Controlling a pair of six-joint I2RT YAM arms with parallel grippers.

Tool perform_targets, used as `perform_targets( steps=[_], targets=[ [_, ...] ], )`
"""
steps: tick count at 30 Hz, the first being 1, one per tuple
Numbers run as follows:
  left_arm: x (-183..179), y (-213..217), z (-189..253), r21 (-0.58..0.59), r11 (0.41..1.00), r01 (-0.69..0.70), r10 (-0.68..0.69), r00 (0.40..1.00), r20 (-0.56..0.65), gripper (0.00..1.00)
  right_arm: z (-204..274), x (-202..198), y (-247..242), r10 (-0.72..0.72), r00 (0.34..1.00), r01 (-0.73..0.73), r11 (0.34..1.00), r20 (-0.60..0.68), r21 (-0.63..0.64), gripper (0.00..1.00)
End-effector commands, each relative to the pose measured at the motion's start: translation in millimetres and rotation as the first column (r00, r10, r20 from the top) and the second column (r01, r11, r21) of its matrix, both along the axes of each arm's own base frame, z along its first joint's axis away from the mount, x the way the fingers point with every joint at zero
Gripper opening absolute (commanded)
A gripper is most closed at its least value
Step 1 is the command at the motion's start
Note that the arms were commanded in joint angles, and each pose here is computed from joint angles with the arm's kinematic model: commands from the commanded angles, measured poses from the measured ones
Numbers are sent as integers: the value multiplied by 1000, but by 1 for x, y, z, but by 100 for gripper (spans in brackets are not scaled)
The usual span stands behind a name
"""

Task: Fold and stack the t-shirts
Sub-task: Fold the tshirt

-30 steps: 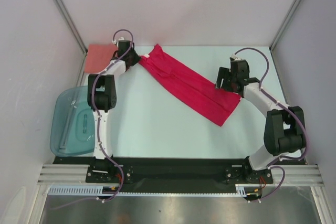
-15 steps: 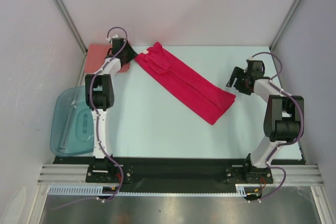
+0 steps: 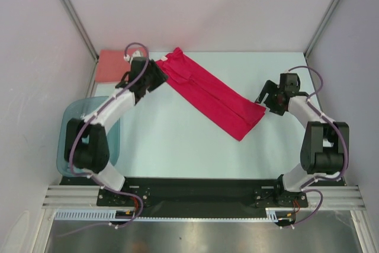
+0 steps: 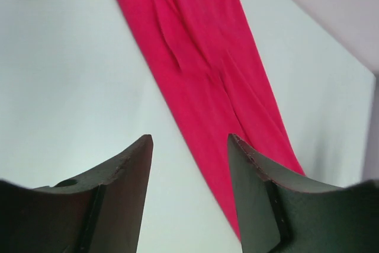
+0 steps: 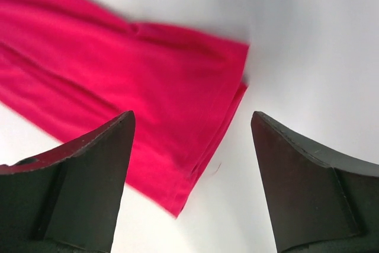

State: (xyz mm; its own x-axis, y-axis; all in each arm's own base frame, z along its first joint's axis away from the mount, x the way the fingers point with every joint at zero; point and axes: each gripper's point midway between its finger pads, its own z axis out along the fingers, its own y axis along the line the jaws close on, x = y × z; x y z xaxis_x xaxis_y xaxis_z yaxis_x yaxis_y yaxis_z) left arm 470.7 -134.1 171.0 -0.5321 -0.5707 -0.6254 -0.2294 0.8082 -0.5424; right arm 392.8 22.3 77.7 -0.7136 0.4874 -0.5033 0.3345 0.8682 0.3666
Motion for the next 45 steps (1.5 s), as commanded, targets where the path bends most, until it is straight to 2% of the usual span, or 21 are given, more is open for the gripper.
perform_targets(
  steps=[1, 2, 3, 7, 8, 11, 17, 22, 27, 36, 45],
  targets=[
    [-59, -35, -27, -104, 994, -23, 13, 995, -99, 57, 32, -13, 10, -42, 997, 42, 999, 58, 0, 85],
    [-76, -63, -16, -183, 983, -1, -14, 997, -80, 56, 48, -20, 20, -20, 995, 20, 1000, 93, 0, 84],
    [-95, -73, -36, -199, 980, 11, -35, 993, -115, 56, 54, -23, 20, -26, 994, 27, 1000, 105, -9, 84],
    [-141, -141, -39, -324, 944, 58, -99, 989, -109, 57, 89, -41, 45, 24, 984, -22, 1000, 177, -15, 85],
    [-163, -167, -41, -326, 938, 114, -157, 982, -108, 58, 99, -49, 53, 53, 979, -51, 999, 197, -16, 85],
    [-184, -215, -45, -336, 929, 153, -203, 972, -119, 61, 116, -63, 58, 79, 971, -76, 997, 225, -23, 86],
    [-219, -276, -87, -373, 915, 151, -247, 943, -223, 60, 126, -85, 53, 96, 963, -88, 995, 252, -42, 86],
    [-232, -300, -123, -415, 903, 113, -251, 921, -297, 57, 124, -97, 41, 91, 961, -78, 995, 260, -59, 86],
    [-234, -318, -130, -434, 894, 111, -265, 913, -311, 54, 123, -101, 30, 86, 961, -72, 995, 261, -63, 86],
    [-246, -329, -163, -441, 896, 43, -247, 875, -417, 54, 122, -98, 24, 73, 961, -60, 997, 267, -56, 86],
    [-249, -329, -180, -428, 904, 10, -227, 859, -458, 43, 121, -98, 20, 63, 962, -48, 997, 266, -65, 86]
  ],
)
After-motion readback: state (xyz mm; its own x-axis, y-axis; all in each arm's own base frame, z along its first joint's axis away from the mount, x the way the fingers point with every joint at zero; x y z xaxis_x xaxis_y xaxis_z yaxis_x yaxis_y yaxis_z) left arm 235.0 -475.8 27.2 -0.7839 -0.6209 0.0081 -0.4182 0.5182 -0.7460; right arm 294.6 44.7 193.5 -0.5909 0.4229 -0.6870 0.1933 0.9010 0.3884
